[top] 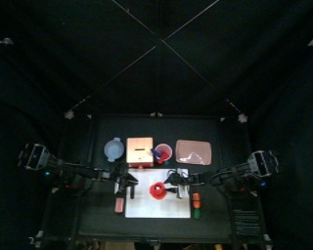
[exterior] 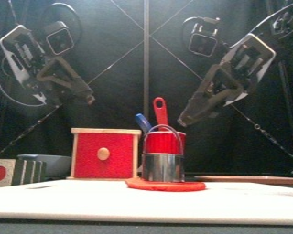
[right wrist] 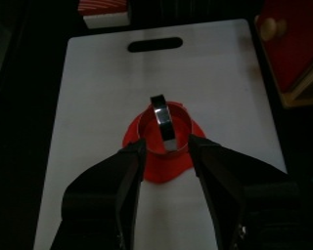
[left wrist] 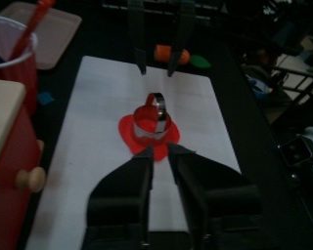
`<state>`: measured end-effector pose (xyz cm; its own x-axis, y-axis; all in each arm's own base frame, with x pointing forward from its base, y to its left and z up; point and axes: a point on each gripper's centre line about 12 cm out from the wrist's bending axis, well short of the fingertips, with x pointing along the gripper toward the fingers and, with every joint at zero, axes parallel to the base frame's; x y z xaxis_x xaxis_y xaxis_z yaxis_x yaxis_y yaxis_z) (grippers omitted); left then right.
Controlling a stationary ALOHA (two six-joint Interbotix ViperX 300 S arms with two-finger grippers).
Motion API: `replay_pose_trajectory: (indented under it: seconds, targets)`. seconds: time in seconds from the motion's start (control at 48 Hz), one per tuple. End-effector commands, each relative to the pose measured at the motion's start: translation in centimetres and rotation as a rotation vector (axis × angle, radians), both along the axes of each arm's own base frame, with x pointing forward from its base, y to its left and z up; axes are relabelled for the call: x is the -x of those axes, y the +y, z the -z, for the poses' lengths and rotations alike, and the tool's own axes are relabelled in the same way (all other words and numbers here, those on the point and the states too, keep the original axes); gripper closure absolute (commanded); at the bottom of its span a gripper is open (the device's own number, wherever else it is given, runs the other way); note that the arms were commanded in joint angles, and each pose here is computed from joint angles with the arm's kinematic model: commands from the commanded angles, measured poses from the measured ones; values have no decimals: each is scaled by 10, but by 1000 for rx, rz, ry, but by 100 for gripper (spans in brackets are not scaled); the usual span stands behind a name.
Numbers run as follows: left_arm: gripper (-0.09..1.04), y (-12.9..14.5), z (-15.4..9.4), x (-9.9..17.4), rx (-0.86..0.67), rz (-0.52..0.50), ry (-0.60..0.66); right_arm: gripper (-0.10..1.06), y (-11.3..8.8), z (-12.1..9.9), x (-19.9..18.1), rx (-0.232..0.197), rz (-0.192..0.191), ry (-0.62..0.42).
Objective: Get the cutter from the drawer then cut the dough then place the extra dough in the bowl
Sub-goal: Cut the dough
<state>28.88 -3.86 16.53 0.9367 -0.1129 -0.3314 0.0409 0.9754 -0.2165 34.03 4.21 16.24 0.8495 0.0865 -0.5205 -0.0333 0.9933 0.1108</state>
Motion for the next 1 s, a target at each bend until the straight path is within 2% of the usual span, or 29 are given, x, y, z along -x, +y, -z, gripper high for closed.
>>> replay_pose_trajectory:
  seconds: [0.021,0.104,0.25,0.375,0.5,0.792,1.0]
  targets:
    - [9,-16,0,-26,1,39,-26,19,4,-8,1,-7,-7,-54]
    - [2,-24,8,-39,2,53,-38,19,3,-4,4,-10,0,-81]
    - [1,-34,31,-52,-4,59,-76,19,3,-2,10,-23,18,-153]
    - [1,-34,43,-59,-27,-2,-144,19,3,4,13,-39,44,-183]
    - [1,-35,48,-61,-85,-91,-190,19,5,10,11,-44,50,-201]
    - [1,-48,53,-63,-204,-229,-145,19,10,27,1,-34,48,-216]
    - [2,-47,60,-64,-207,-254,-128,19,7,31,-1,-33,63,-211]
